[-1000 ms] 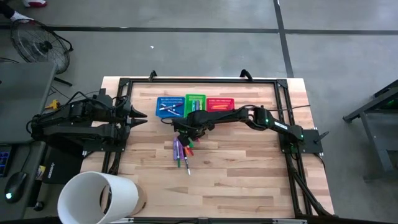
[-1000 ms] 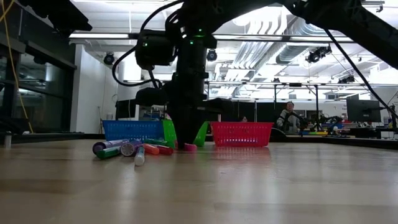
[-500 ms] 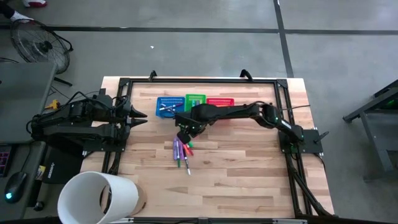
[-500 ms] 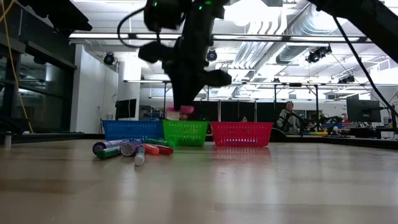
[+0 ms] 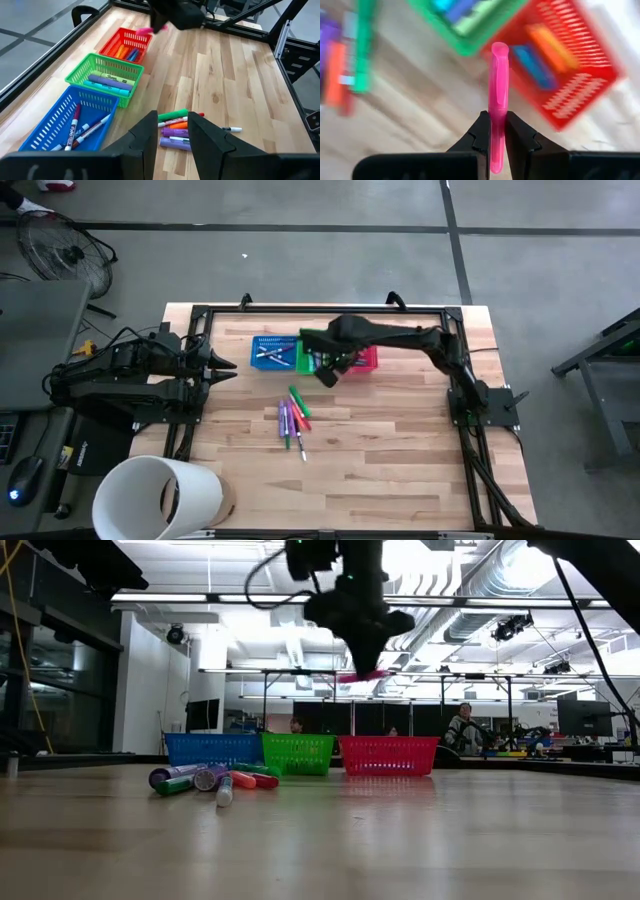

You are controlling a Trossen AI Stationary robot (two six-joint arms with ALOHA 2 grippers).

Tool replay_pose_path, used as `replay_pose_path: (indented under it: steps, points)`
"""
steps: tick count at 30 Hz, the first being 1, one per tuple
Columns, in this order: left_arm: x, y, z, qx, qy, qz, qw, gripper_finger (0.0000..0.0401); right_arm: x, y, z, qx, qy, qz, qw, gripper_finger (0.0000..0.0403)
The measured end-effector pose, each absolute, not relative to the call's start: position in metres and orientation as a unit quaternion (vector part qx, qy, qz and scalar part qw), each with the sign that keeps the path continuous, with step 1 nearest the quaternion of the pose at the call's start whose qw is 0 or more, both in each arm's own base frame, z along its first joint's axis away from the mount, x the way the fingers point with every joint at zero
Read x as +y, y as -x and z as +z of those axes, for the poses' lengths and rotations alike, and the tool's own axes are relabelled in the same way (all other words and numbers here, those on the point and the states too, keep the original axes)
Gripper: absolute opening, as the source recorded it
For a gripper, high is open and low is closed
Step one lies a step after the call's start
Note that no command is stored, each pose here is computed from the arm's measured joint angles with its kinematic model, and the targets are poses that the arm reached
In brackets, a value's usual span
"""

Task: Pick & Place Markers
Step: Put the pink pen into the red bin

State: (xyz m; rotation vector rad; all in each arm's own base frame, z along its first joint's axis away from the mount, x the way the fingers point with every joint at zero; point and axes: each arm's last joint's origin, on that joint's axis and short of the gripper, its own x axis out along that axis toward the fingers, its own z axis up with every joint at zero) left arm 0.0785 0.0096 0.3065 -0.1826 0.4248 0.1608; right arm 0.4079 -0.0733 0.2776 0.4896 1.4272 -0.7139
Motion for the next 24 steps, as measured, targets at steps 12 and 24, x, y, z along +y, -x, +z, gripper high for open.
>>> replay_pose_path:
  steps: [12,24]
  points:
    - [0.010,-0.079,0.308,0.202,0.122,0.086,0.968,0.0105,-0.142,-0.385,0.278,0.696,-0.100,-0.235,0.671,0.0024]
    - [0.011,-0.079,0.308,0.189,0.178,0.122,0.958,0.0105,-0.183,-0.380,0.279,0.686,-0.003,-0.153,0.711,0.0024]
